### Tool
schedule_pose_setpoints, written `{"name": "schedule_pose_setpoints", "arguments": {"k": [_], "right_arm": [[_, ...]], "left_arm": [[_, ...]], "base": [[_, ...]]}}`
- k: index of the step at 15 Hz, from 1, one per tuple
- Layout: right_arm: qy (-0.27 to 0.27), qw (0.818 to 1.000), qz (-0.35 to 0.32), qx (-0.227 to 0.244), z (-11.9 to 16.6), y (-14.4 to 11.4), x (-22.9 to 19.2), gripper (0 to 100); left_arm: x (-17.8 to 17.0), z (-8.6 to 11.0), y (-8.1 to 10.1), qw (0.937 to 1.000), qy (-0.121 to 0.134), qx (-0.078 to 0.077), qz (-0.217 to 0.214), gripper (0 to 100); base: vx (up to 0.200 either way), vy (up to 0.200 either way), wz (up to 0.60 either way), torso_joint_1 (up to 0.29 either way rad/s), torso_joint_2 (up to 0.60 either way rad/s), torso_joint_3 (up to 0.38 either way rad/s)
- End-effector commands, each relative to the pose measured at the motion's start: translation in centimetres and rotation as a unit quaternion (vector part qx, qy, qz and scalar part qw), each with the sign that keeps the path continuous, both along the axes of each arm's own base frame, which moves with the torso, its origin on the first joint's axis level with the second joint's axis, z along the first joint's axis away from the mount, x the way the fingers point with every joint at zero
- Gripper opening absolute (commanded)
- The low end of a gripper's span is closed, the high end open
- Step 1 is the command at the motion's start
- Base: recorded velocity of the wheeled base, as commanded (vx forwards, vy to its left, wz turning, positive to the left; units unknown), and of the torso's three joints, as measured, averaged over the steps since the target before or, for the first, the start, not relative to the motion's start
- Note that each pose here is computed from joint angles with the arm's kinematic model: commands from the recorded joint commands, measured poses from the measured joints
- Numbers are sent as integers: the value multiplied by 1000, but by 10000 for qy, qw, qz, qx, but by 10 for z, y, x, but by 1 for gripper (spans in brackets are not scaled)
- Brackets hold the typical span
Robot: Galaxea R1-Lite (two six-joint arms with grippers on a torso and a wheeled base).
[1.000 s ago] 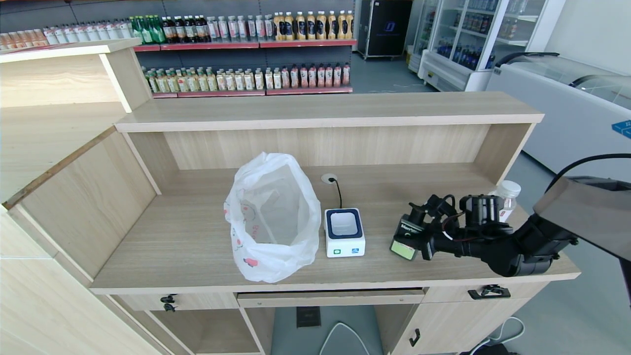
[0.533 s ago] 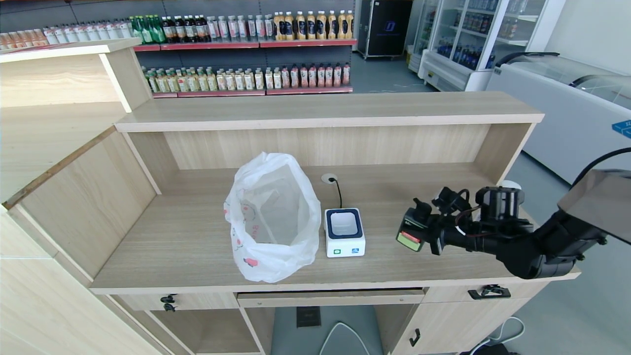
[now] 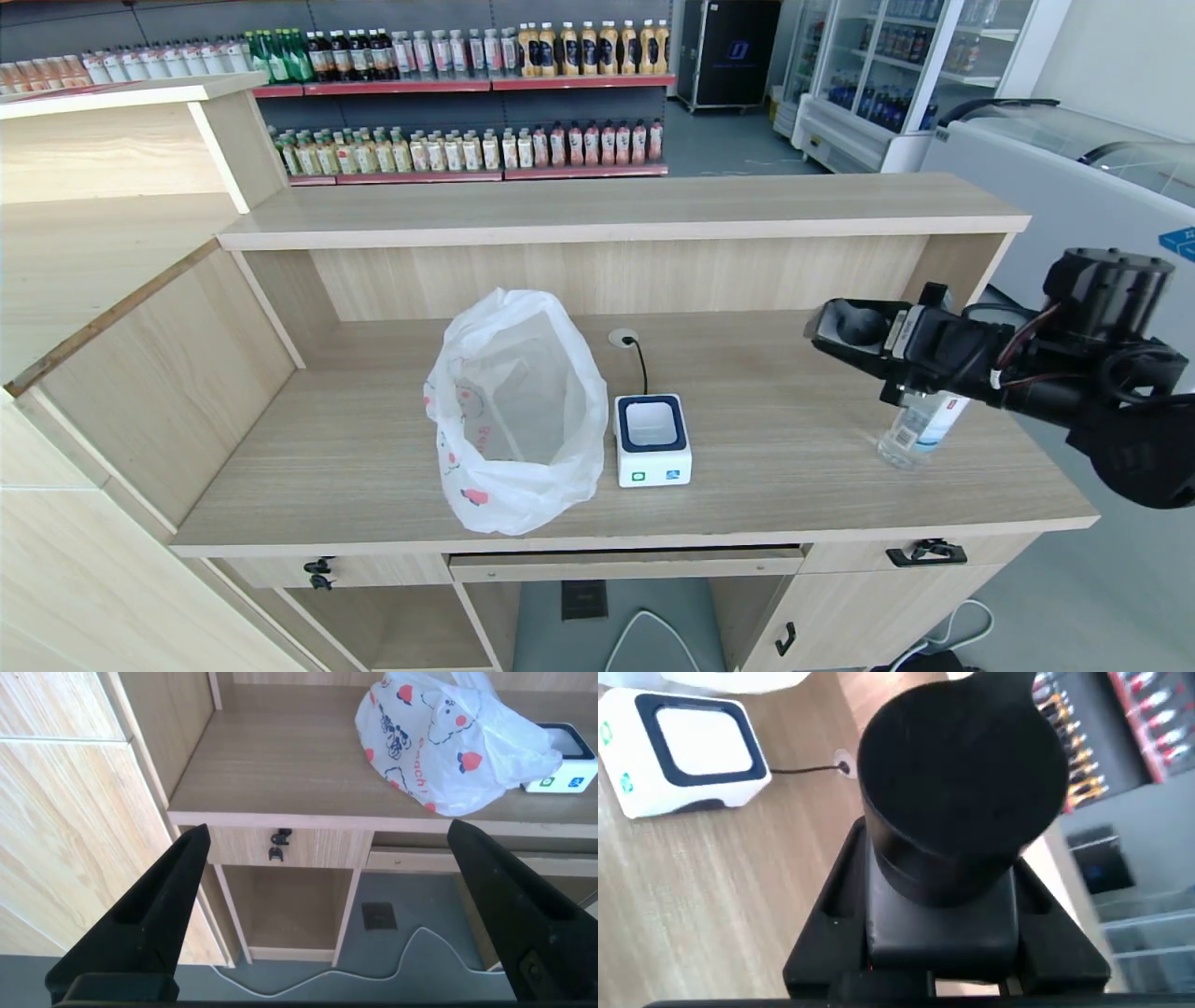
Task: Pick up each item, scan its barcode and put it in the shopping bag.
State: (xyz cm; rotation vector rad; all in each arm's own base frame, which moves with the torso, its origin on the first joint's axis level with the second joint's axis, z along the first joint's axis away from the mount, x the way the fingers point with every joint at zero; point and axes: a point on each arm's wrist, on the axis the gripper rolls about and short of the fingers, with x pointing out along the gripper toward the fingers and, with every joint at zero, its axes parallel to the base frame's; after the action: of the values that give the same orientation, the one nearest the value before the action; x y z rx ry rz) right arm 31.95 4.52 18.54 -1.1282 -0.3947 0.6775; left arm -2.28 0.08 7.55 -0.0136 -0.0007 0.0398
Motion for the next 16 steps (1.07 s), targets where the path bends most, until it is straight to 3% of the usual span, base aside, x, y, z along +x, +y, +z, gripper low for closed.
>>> {"name": "schedule_pose_setpoints", "arguments": {"k": [1, 3, 4, 5, 6, 9, 11, 12, 13, 16], "right_arm": [[-1284, 9881, 585, -617, 38, 15, -56, 0], [-2263, 9610, 706, -1425, 42, 16, -87, 0], [-3202, 9240, 741, -1956, 54, 20, -103, 0], [-3796, 8949, 833, -2193, 61, 26, -112, 0], [-4448, 8546, 1276, -2357, 61, 42, -131, 0], [-5250, 7922, 1763, -2561, 52, 59, -162, 0], [-5390, 7813, 1736, -2625, 50, 55, -171, 0], [-5669, 7527, 1689, -2890, 41, 50, -181, 0], [-5871, 7368, 1670, -2910, 42, 51, -183, 0], [-6114, 7199, 1883, -2691, 44, 62, -189, 0]], "left_arm": [[0, 0, 0, 10000, 2, -1, 0, 100], [0, 0, 0, 10000, 2, -1, 8, 100], [0, 0, 0, 10000, 2, -1, 0, 100], [0, 0, 0, 10000, 2, -1, 0, 100], [0, 0, 0, 10000, 2, -1, 0, 100], [0, 0, 0, 10000, 2, -1, 8, 100], [0, 0, 0, 10000, 2, -1, 0, 100], [0, 0, 0, 10000, 2, -1, 0, 100], [0, 0, 0, 10000, 2, -1, 0, 100], [0, 0, 0, 10000, 2, -1, 8, 100]], "base": [[0, 0, 0, 0, 0, 0], [0, 0, 0, 0, 0, 0], [0, 0, 0, 0, 0, 0], [0, 0, 0, 0, 0, 0], [0, 0, 0, 0, 0, 0], [0, 0, 0, 0, 0, 0], [0, 0, 0, 0, 0, 0], [0, 0, 0, 0, 0, 0], [0, 0, 0, 0, 0, 0], [0, 0, 0, 0, 0, 0]]}}
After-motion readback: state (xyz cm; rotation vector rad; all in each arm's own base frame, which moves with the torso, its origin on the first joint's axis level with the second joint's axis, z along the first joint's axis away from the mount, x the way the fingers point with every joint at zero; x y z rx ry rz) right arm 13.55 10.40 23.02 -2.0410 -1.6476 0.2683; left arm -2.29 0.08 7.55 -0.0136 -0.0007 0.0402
